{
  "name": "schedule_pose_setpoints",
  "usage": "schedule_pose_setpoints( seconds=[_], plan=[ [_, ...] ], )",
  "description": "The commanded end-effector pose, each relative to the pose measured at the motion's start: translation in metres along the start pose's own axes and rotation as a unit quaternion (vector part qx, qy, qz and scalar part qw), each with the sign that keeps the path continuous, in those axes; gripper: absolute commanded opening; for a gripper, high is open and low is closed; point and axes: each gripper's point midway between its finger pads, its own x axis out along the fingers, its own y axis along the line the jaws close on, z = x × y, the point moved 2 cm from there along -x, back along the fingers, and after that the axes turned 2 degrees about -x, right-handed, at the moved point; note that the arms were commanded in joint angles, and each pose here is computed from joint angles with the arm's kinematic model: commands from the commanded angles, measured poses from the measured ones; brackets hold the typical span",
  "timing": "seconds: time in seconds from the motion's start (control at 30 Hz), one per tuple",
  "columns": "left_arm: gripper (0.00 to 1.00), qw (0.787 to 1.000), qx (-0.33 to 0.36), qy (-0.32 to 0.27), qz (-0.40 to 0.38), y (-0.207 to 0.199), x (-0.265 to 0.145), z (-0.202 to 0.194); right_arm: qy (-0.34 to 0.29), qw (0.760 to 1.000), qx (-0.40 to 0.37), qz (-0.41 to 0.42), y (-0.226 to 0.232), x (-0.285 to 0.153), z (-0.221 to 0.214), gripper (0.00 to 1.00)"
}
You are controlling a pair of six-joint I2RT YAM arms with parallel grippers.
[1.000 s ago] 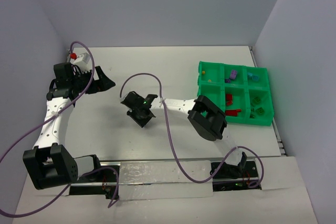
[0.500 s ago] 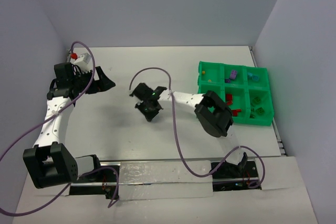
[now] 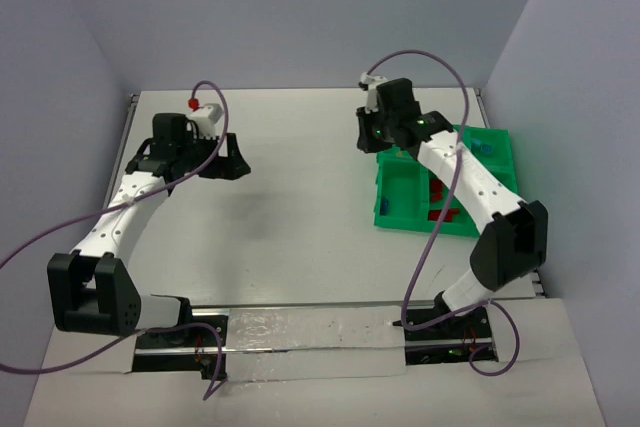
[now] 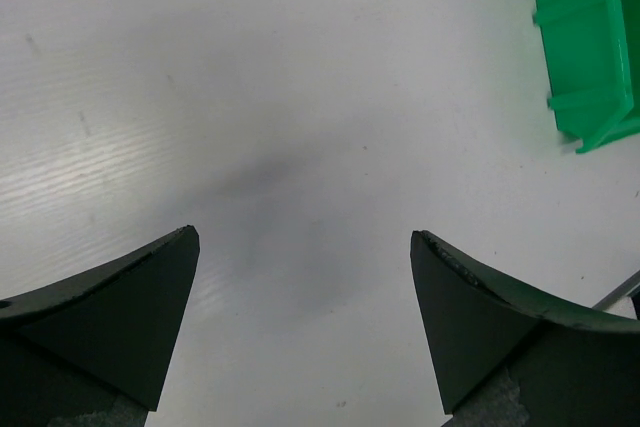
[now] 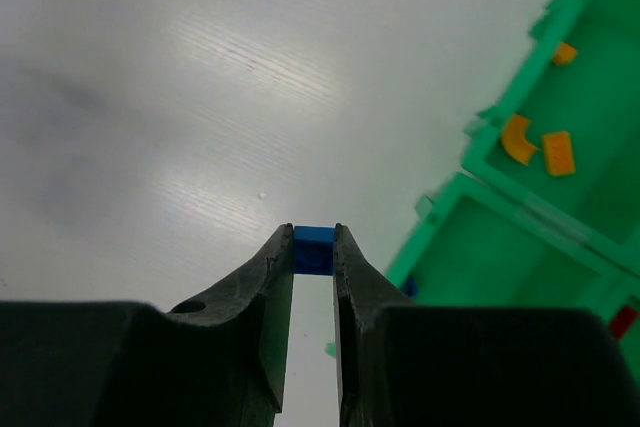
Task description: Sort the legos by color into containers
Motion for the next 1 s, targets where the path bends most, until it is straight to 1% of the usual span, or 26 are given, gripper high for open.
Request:
schedule_pose_setpoints(
  seconds=[0.0, 0.1, 0.2, 0.3, 0.47, 0.57, 0.6, 0.63, 0.67, 0.73, 0.77, 0.83, 0.87, 0.93, 0.97],
  plan=[
    [0.97, 0.999, 0.047, -0.025, 0.008, -0.012, 0.010, 0.027, 0.031, 0.998, 0.015, -0.054, -0.044, -0.016, -0.033, 0.00],
    [0.97, 0.999, 0.043, -0.019, -0.004, -0.017, 0.024, 0.031, 0.061, 0.993, 0.041, -0.089, -0.073, -0.015, -0.062, 0.00],
    [0.97, 0.999, 0.050, -0.007, -0.012, -0.027, 0.037, 0.032, 0.084, 0.990, 0.049, -0.104, -0.083, -0.008, -0.084, 0.00],
    [0.98, 0.998, 0.060, -0.001, -0.006, -0.029, 0.042, 0.033, 0.099, 0.988, 0.034, -0.109, -0.088, -0.002, -0.100, 0.01],
    [0.99, 0.998, 0.066, 0.006, -0.003, -0.027, 0.044, 0.028, 0.123, 0.986, 0.030, -0.112, -0.093, 0.012, -0.117, 0.05],
    [0.99, 0.998, 0.067, 0.007, 0.000, -0.026, 0.044, 0.025, 0.133, 0.984, 0.029, -0.112, -0.095, 0.016, -0.120, 0.12],
    [0.99, 0.998, 0.068, 0.007, 0.001, -0.025, 0.044, 0.025, 0.134, 0.984, 0.029, -0.110, -0.095, 0.017, -0.119, 0.16],
    [0.99, 0.998, 0.068, 0.007, 0.004, -0.024, 0.043, 0.024, 0.141, 0.984, 0.029, -0.106, -0.095, 0.018, -0.120, 0.25],
    [0.99, 0.998, 0.068, 0.007, 0.004, -0.024, 0.042, 0.023, 0.142, 0.984, 0.029, -0.106, -0.095, 0.019, -0.119, 0.28],
    [0.99, 0.997, 0.071, 0.005, 0.007, -0.024, 0.041, 0.023, 0.144, 0.983, 0.028, -0.107, -0.095, 0.017, -0.117, 0.59],
    [0.99, 0.997, 0.075, 0.004, 0.009, -0.023, 0.039, 0.023, 0.139, 0.984, 0.026, -0.106, -0.095, 0.015, -0.112, 0.71],
    [0.99, 0.997, 0.078, 0.001, 0.013, -0.022, 0.036, 0.024, 0.129, 0.986, 0.025, -0.103, -0.093, 0.010, -0.105, 0.77],
    [0.99, 0.997, 0.081, -0.001, 0.015, -0.022, 0.035, 0.025, 0.116, 0.988, 0.025, -0.101, -0.091, 0.004, -0.097, 0.83],
    [0.99, 0.996, 0.087, -0.005, 0.016, -0.023, 0.031, 0.028, 0.099, 0.990, 0.025, -0.095, -0.088, -0.003, -0.085, 0.90],
    [0.99, 0.996, 0.088, -0.009, 0.017, -0.023, 0.029, 0.030, 0.084, 0.992, 0.023, -0.093, -0.086, -0.010, -0.077, 0.97]
  ],
)
